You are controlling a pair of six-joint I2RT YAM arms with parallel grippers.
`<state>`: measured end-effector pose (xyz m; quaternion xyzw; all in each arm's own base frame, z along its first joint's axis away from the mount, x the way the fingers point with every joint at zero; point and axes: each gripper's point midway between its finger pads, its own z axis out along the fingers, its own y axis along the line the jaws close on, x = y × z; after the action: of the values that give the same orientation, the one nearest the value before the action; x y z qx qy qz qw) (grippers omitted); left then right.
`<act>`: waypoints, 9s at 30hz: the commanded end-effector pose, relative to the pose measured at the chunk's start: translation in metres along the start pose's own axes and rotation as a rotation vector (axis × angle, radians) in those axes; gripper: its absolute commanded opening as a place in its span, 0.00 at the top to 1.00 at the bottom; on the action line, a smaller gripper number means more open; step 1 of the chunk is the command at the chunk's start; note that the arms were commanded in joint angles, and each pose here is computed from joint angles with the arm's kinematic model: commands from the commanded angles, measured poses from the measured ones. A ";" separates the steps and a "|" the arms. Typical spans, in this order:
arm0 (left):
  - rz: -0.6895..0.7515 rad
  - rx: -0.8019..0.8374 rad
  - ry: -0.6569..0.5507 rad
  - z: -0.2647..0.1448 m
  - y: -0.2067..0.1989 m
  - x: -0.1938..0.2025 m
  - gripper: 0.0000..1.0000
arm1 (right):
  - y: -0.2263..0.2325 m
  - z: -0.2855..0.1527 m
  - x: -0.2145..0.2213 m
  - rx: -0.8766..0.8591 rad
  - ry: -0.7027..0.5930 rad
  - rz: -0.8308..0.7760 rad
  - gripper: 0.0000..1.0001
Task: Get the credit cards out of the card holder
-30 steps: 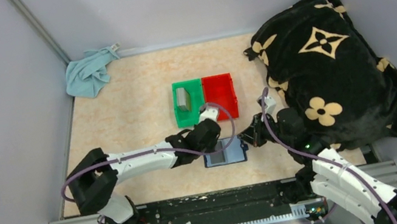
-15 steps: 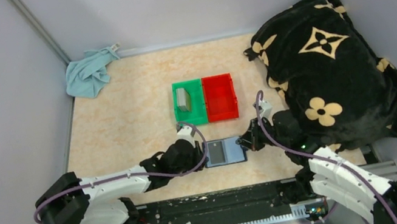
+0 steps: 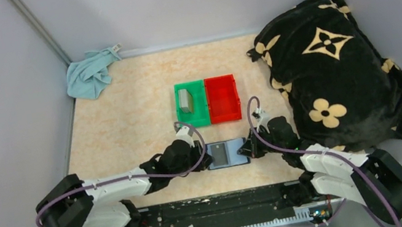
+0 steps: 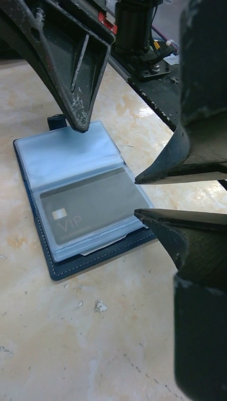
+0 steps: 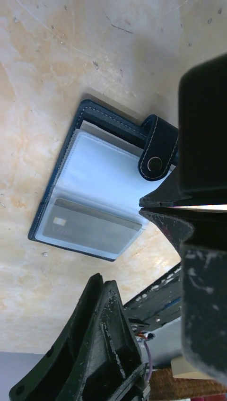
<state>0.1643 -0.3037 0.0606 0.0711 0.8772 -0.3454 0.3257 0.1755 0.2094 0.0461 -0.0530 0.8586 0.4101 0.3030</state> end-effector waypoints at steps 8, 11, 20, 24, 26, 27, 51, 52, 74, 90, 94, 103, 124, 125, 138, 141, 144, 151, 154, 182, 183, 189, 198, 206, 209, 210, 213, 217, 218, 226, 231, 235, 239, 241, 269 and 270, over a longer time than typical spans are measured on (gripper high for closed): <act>-0.054 0.054 0.036 0.017 -0.001 0.000 0.69 | 0.003 0.004 -0.009 -0.027 -0.055 -0.046 1.00; -0.051 0.050 0.053 0.022 0.000 0.004 0.69 | 0.002 0.004 -0.007 -0.023 -0.051 -0.044 1.00; -0.066 0.051 0.074 0.029 0.004 0.008 0.69 | -0.003 0.003 -0.002 -0.010 -0.047 -0.036 1.00; -0.070 0.071 0.074 0.030 0.001 0.007 0.69 | -0.005 0.004 0.000 -0.004 -0.041 -0.036 1.00; -0.073 0.095 0.073 0.030 -0.003 0.006 0.69 | -0.006 0.005 0.001 -0.004 -0.038 -0.034 1.00; -0.077 0.108 0.073 0.030 -0.006 0.006 0.69 | -0.007 0.005 0.002 -0.003 -0.037 -0.031 1.00; -0.115 0.158 0.070 0.029 -0.011 -0.003 0.69 | -0.018 0.005 0.013 0.030 -0.020 -0.019 1.00; -0.120 0.154 0.074 0.029 -0.008 -0.002 0.69 | -0.018 0.005 0.012 0.029 -0.020 -0.018 1.00; -0.145 0.161 0.137 0.044 -0.002 0.017 0.69 | -0.018 0.005 0.011 0.033 -0.021 -0.019 1.00; -0.170 0.368 0.114 0.048 -0.054 -0.011 0.68 | -0.020 0.007 0.015 0.032 -0.009 -0.015 1.00; -0.171 0.382 0.105 0.049 -0.059 -0.016 0.68 | -0.022 0.005 0.016 0.043 -0.010 -0.016 1.00; -0.183 0.461 0.131 0.053 -0.072 -0.016 0.68 | -0.022 0.004 0.016 0.043 -0.013 -0.014 1.00; -0.163 0.551 0.197 0.060 -0.101 0.000 0.70 | -0.016 -0.017 -0.016 0.114 -0.109 -0.020 1.00; -0.163 0.550 0.199 0.061 -0.100 0.000 0.70 | -0.018 -0.022 -0.022 0.145 -0.137 -0.014 1.00; -0.105 0.481 0.111 0.054 -0.088 -0.021 0.70 | -0.009 -0.078 -0.085 0.315 -0.397 -0.013 1.00; -0.113 0.430 0.097 0.056 -0.070 -0.030 0.73 | -0.008 -0.061 -0.074 0.268 -0.331 0.000 1.00; -0.107 0.326 0.088 0.058 -0.041 -0.032 0.89 | -0.007 -0.047 -0.065 0.227 -0.286 0.022 0.97; -0.026 0.156 0.072 0.053 -0.004 -0.031 1.00 | -0.014 -0.029 -0.048 0.199 -0.228 0.073 0.71; -0.024 0.165 0.088 0.053 -0.006 -0.028 1.00 | -0.017 -0.022 -0.038 0.186 -0.190 0.097 0.64; -0.050 0.302 0.190 0.056 -0.040 -0.004 0.88 | -0.038 -0.007 0.007 0.174 -0.109 0.185 0.79; -0.040 0.323 0.189 0.055 -0.048 -0.006 0.83 | -0.038 -0.007 0.008 0.172 -0.112 0.197 0.84; -0.030 0.408 0.239 0.067 -0.081 0.005 0.70 | -0.043 -0.009 0.015 0.183 -0.110 0.223 1.00; -0.078 0.418 0.272 0.079 -0.080 0.020 0.73 | -0.015 -0.023 -0.018 0.141 -0.175 0.143 1.00; -0.083 0.385 0.298 0.086 -0.073 0.027 0.73 | -0.018 -0.034 -0.014 0.186 -0.147 0.129 1.00; -0.086 0.374 0.297 0.087 -0.070 0.029 0.73 | -0.025 -0.039 -0.007 0.219 -0.138 0.123 1.00; -0.084 0.375 0.295 0.087 -0.070 0.029 0.73 | -0.028 -0.040 -0.003 0.230 -0.128 0.127 1.00; -0.084 0.378 0.295 0.087 -0.071 0.028 0.72 | -0.032 -0.040 0.008 0.223 -0.111 0.134 1.00; -0.085 0.381 0.291 0.086 -0.072 0.026 0.71 | -0.037 -0.038 0.017 0.225 -0.099 0.164 1.00; -0.085 0.383 0.289 0.085 -0.072 0.025 0.70 | -0.039 -0.038 0.017 0.230 -0.100 0.169 1.00; -0.097 0.426 0.268 0.080 -0.078 0.022 0.43 | -0.063 -0.044 0.026 0.388 -0.103 0.294 1.00; -0.098 0.427 0.267 0.080 -0.076 0.022 0.42 | -0.070 -0.044 0.036 0.418 -0.075 0.329 1.00; -0.102 0.432 0.276 0.082 -0.076 0.025 0.42 | -0.069 -0.044 0.037 0.418 -0.071 0.328 1.00; -0.127 0.470 0.285 0.083 -0.082 0.027 0.46 | -0.070 -0.043 0.040 0.412 -0.065 0.327 1.00; -0.146 0.501 0.287 0.081 -0.087 0.027 0.50 | -0.070 -0.043 0.041 0.408 -0.062 0.330 1.00; -0.220 0.496 0.263 0.081 -0.068 0.022 0.57 | -0.054 -0.062 0.011 0.439 -0.138 0.321 1.00; -0.217 0.487 0.261 0.082 -0.066 0.022 0.57 | -0.056 -0.063 0.010 0.452 -0.142 0.323 1.00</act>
<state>0.1601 -0.4160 0.0392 0.0931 0.8041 -0.5741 0.1232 0.1521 0.1347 0.0210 0.1785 0.9017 0.2743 0.2824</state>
